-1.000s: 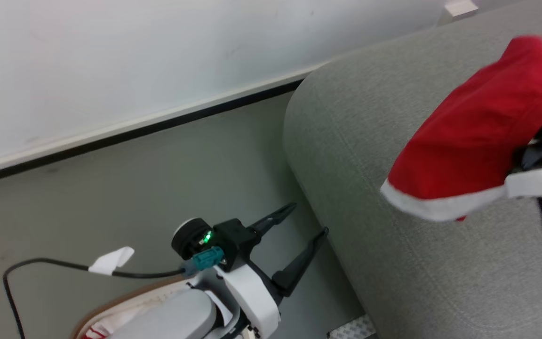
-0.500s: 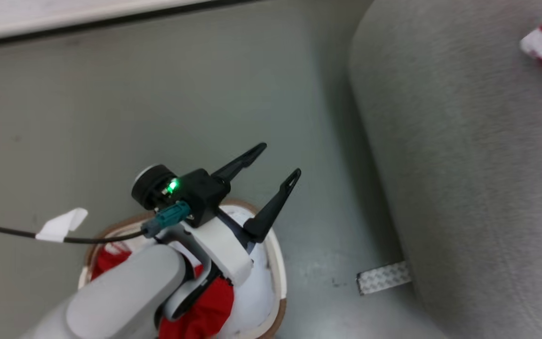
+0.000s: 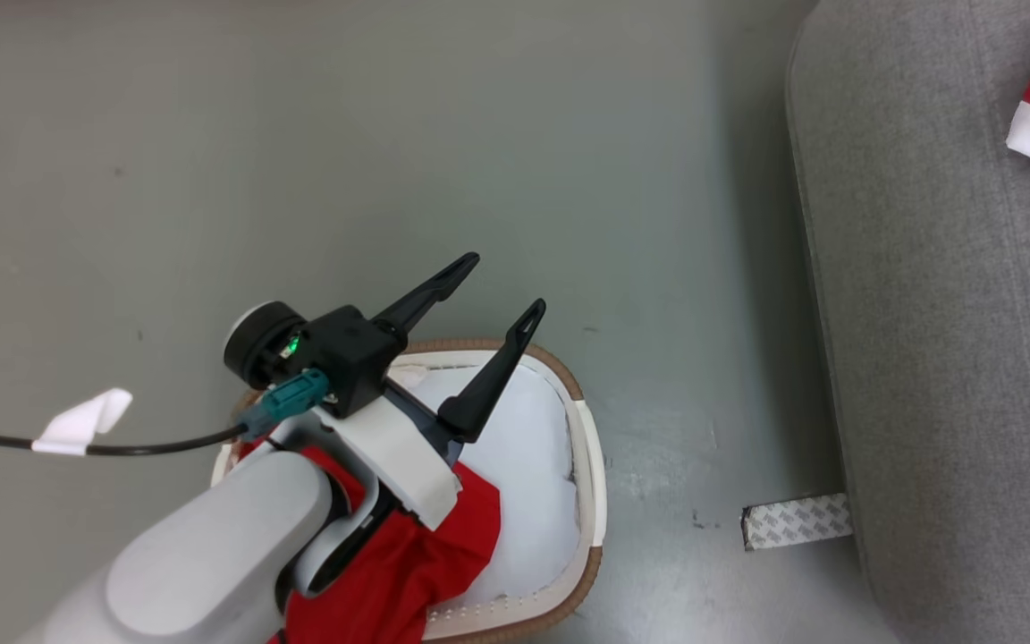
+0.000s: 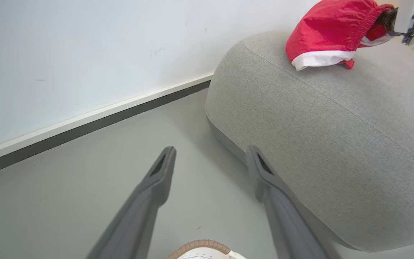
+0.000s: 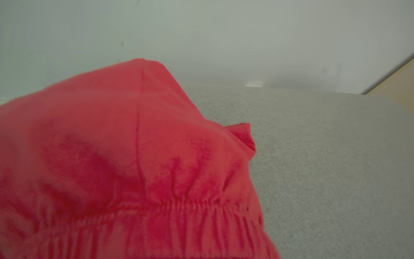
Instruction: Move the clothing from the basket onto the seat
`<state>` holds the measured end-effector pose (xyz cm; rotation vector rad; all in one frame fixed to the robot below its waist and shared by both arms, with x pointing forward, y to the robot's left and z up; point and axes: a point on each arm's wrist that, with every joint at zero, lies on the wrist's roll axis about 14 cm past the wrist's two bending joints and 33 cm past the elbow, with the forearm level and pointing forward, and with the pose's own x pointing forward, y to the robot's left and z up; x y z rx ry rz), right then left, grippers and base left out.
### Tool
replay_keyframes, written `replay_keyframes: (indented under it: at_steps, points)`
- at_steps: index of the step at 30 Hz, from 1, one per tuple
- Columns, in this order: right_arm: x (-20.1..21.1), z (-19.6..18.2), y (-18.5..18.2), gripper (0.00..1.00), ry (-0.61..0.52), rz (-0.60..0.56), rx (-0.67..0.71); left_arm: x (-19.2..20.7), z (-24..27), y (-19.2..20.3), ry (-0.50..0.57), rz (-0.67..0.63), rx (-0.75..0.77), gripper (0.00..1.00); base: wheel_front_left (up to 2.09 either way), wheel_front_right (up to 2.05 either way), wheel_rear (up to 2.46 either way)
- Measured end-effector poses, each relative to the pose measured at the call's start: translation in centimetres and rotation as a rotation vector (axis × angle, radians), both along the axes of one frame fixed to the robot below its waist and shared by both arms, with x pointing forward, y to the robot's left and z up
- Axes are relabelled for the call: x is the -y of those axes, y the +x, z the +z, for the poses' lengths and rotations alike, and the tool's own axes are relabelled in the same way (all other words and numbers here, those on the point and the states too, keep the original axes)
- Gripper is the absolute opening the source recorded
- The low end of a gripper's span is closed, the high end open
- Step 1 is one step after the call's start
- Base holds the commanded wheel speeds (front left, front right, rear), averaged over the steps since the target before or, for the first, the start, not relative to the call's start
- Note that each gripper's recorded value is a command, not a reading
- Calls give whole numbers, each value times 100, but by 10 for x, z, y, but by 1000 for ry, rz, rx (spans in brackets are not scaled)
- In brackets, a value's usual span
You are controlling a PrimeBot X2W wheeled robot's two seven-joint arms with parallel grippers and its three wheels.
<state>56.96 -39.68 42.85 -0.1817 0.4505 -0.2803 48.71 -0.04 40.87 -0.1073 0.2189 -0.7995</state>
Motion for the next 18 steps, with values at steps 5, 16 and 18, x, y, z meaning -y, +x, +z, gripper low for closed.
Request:
replay_keyframes:
  at_steps: [5, 16, 18]
  points:
    - [-9, -13, -19, 100, 72, -12, -102, -6, 10, -5, 8, 20, 16, 100, 0, 0, 0]
    - [-26, 28, -93, 100, 47, 113, -220, -26, 56, -38, -10, 123, 47, 100, 0, 0, 0]
    - [-25, 52, -104, 100, 31, 136, -170, -33, 68, -45, -15, 152, 67, 100, 0, 0, 0]
